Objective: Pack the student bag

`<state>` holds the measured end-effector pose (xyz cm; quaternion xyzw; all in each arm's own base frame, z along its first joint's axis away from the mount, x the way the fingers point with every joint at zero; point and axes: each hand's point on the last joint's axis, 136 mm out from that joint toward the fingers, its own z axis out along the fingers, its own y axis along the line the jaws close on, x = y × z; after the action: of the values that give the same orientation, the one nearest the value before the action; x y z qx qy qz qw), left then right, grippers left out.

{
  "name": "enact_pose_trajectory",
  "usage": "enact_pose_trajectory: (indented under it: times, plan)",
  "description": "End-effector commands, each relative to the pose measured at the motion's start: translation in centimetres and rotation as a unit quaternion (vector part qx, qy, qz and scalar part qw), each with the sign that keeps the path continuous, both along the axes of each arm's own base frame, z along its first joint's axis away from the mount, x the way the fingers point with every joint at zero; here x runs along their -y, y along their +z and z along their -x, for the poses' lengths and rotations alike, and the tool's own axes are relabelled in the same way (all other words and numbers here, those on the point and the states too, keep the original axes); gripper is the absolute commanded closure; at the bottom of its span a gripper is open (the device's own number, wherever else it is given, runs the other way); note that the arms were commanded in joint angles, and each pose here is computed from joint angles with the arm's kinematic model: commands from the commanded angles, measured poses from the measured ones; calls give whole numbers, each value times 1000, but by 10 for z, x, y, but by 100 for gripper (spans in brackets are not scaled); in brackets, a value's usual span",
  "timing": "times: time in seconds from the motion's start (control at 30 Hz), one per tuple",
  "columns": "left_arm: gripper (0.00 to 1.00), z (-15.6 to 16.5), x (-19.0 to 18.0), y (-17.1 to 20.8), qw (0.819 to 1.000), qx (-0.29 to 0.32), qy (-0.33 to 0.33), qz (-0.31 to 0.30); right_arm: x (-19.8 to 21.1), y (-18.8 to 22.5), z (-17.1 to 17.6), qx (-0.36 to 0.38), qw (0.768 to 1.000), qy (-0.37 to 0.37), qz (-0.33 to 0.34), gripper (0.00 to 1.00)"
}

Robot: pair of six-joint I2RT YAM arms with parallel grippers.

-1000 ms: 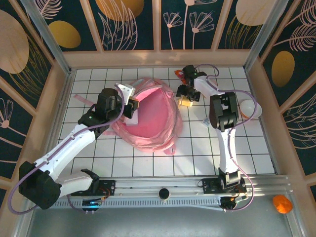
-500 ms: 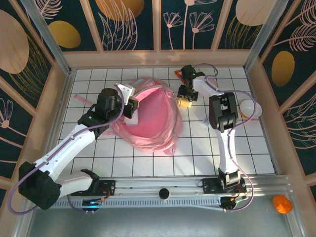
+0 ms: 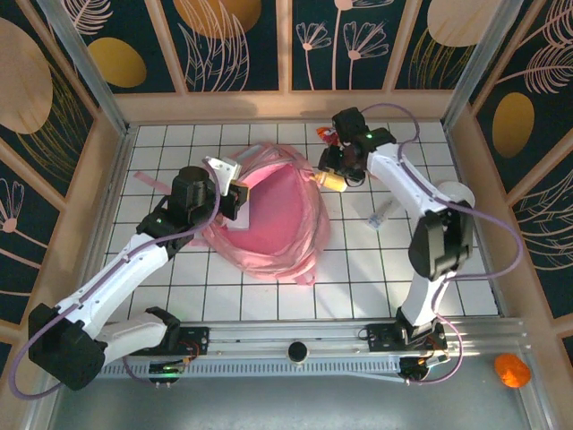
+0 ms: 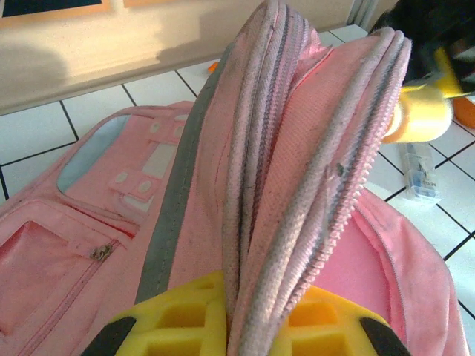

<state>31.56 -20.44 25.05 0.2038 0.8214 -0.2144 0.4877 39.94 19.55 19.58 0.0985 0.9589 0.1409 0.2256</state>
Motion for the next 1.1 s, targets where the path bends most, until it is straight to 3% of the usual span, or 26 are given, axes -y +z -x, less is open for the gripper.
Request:
enact_pose_trajectory:
  times: [0.0, 0.13, 0.27, 0.5, 0.73, 0.9, 1.07]
  plan:
    - [100, -6, 8, 72, 992, 100, -5, 81, -27, 7, 44, -36, 999, -4, -40, 43]
    - [100, -6, 11, 80, 990, 106, -11, 89, -70, 5, 75, -44, 995, 8, -93, 43]
    - [100, -5, 13, 87, 989, 112, -18, 98, -106, -10, 81, -46, 988, 11, -148, 43]
    - [100, 0, 17, 99, 986, 124, -35, 106, -150, -38, 69, -50, 984, 22, -167, 44]
    - [100, 1, 19, 101, 985, 123, -43, 113, -156, -67, 41, -42, 985, -9, -168, 42]
    - [100, 1, 18, 113, 984, 135, -40, 112, -156, -73, 34, -45, 984, -15, -172, 19]
    - [100, -1, 18, 110, 984, 133, -39, 110, -147, -69, 42, -45, 986, -16, -162, 14]
